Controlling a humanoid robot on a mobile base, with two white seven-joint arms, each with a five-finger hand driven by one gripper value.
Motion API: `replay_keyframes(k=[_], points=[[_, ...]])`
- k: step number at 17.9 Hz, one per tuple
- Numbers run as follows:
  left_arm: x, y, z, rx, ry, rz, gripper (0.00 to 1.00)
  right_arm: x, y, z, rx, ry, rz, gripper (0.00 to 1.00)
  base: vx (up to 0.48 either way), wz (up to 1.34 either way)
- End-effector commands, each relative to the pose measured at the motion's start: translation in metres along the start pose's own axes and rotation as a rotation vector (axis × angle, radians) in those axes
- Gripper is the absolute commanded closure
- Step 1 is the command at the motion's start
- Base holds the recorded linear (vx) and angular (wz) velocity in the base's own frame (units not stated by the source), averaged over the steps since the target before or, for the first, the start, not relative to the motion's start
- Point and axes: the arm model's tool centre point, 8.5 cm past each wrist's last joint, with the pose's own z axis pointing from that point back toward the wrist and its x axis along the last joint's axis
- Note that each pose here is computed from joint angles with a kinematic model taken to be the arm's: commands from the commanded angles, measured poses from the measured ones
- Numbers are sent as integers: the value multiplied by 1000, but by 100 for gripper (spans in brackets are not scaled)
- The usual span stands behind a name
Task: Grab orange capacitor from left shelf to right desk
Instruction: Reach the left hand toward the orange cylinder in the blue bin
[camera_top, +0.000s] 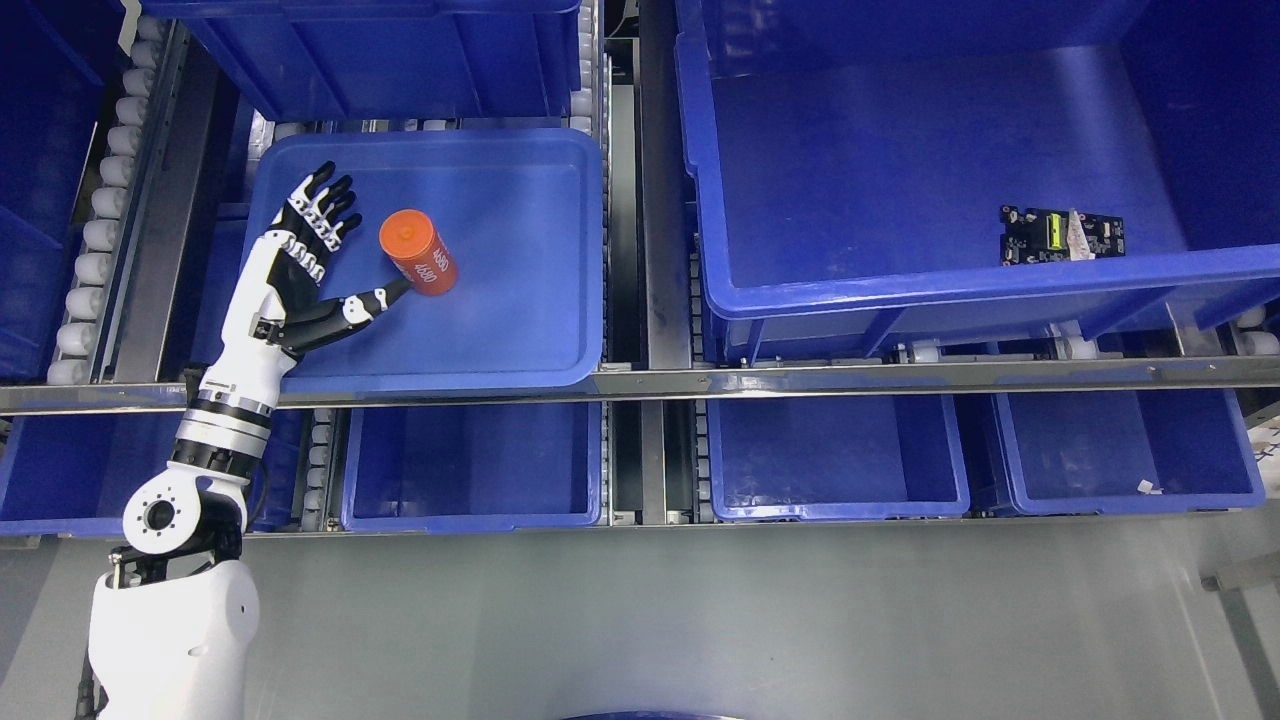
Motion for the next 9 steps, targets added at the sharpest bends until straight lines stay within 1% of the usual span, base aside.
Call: replay_keyframes(k=[1,6,9], points=[[-13,-5,-5,-109,73,-37,5,-7,-11,0,-18,2,-8,0,51,2],[-18,1,-31,-109,85,-27,5,-7,-11,0,-18,2,-8,0,15,8],[-29,-6,-37,-141,130,-48,5,-7,-11,0,-18,2,-8,0,0,0]])
